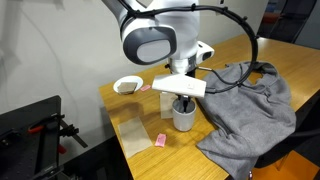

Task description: Put the marker in the mug on the table

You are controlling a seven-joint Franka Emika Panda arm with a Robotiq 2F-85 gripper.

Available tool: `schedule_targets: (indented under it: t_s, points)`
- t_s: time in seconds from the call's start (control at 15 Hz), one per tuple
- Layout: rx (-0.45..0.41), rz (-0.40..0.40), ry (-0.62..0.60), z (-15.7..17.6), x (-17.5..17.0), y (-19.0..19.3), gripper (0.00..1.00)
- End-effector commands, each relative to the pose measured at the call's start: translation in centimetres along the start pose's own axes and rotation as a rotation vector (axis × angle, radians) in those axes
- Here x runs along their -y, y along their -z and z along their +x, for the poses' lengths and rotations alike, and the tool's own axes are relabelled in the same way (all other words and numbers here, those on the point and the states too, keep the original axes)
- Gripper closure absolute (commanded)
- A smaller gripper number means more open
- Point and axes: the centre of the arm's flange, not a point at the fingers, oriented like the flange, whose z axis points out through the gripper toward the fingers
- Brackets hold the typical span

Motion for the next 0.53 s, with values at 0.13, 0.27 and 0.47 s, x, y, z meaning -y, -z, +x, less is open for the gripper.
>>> schedule_targets:
  t_s: [0.13,0.27,0.47]
  points:
    - [0.012,0.011,-0.016,-0.22,-0.22,0.61,0.6]
    - [0.018,0.014,-0.02,-0.3,-0.28,0.53,0.6]
    - [0.033,0.023,-0.027,-0.51,-0.27,0.49,0.61]
